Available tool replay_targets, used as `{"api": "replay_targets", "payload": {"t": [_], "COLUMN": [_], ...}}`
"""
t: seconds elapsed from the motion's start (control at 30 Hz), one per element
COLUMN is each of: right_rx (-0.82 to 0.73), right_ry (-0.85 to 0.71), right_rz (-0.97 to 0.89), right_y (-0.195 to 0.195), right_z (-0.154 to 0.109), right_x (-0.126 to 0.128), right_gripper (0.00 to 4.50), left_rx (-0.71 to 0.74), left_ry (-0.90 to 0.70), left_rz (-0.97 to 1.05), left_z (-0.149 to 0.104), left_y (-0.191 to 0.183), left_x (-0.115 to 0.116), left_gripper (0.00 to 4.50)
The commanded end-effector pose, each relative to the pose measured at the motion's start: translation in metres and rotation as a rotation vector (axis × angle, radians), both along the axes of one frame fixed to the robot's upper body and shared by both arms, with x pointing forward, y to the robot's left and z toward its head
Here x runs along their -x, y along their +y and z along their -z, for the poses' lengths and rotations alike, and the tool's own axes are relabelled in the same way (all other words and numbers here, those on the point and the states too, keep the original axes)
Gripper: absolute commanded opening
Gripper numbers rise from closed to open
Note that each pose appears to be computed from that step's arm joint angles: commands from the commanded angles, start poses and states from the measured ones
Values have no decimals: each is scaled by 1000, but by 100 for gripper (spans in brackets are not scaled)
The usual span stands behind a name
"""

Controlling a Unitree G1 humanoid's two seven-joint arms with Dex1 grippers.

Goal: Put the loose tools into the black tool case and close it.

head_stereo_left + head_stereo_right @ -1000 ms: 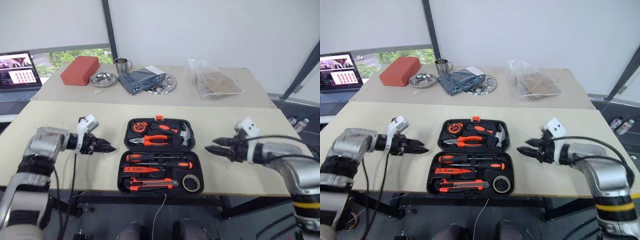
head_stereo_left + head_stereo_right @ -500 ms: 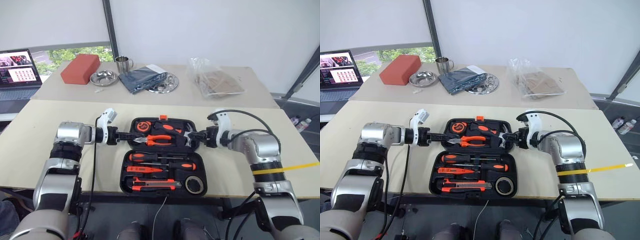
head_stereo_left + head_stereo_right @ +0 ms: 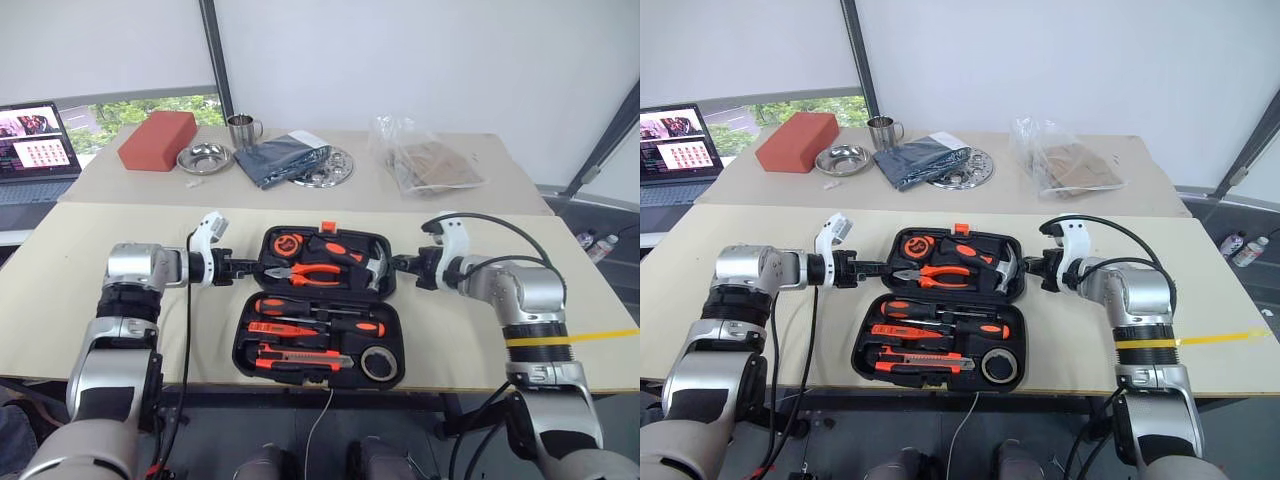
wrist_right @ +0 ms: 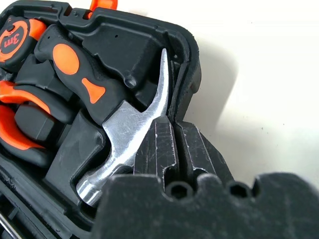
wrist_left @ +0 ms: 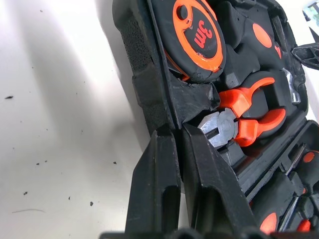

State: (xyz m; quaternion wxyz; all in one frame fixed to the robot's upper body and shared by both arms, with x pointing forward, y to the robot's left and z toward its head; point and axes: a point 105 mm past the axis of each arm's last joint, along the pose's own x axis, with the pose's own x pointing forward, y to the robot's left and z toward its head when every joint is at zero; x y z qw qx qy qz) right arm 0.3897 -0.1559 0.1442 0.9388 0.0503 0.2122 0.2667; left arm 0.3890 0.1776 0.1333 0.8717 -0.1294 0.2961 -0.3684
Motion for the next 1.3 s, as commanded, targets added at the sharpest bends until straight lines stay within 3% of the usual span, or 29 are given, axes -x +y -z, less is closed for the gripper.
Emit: {"api": "replay_targets", "payload": {"t": [0.03, 0.2, 0.3, 0.4, 0.5, 0.67, 0.87, 1.03, 1.2, 1.3], "right_rx": [-22, 54, 153, 262, 324, 451, 550, 642, 531, 561], "right_ry": [-245, -519, -671, -768, -774, -856, -1003, -1082, -959, -1008], "right_rz": [-79, -54, -60, -108, -148, -183, -210, -316, -260, -254], "right_y": [18, 24, 28, 34, 36, 31, 19, 24, 22, 23], "right_z": [-50, -86, -99, -93, -68, -32, -29, -25, -18, -28], "right_x": [2, 1, 4, 14, 25, 52, 88, 114, 103, 92], "right_gripper": [3, 3, 3, 3, 3, 3, 3, 3, 3, 3], "left_rx": [47, 89, 58, -55, -162, -212, -211, -200, -185, -202], "left_ry": [-241, -503, -606, -705, -779, -795, -784, -756, -704, -738], "left_rz": [156, 89, 96, 145, 163, 109, -13, -112, -123, -112], "left_z": [-42, -77, -84, -75, -57, -29, -16, -16, -12, -19], "left_y": [-27, -37, -42, -45, -42, -29, -9, 2, 4, 3], "left_x": [2, -12, -12, -7, -1, 16, 44, 53, 50, 46], "left_gripper": [0, 0, 0, 0, 0, 0, 0, 0, 0, 0]}}
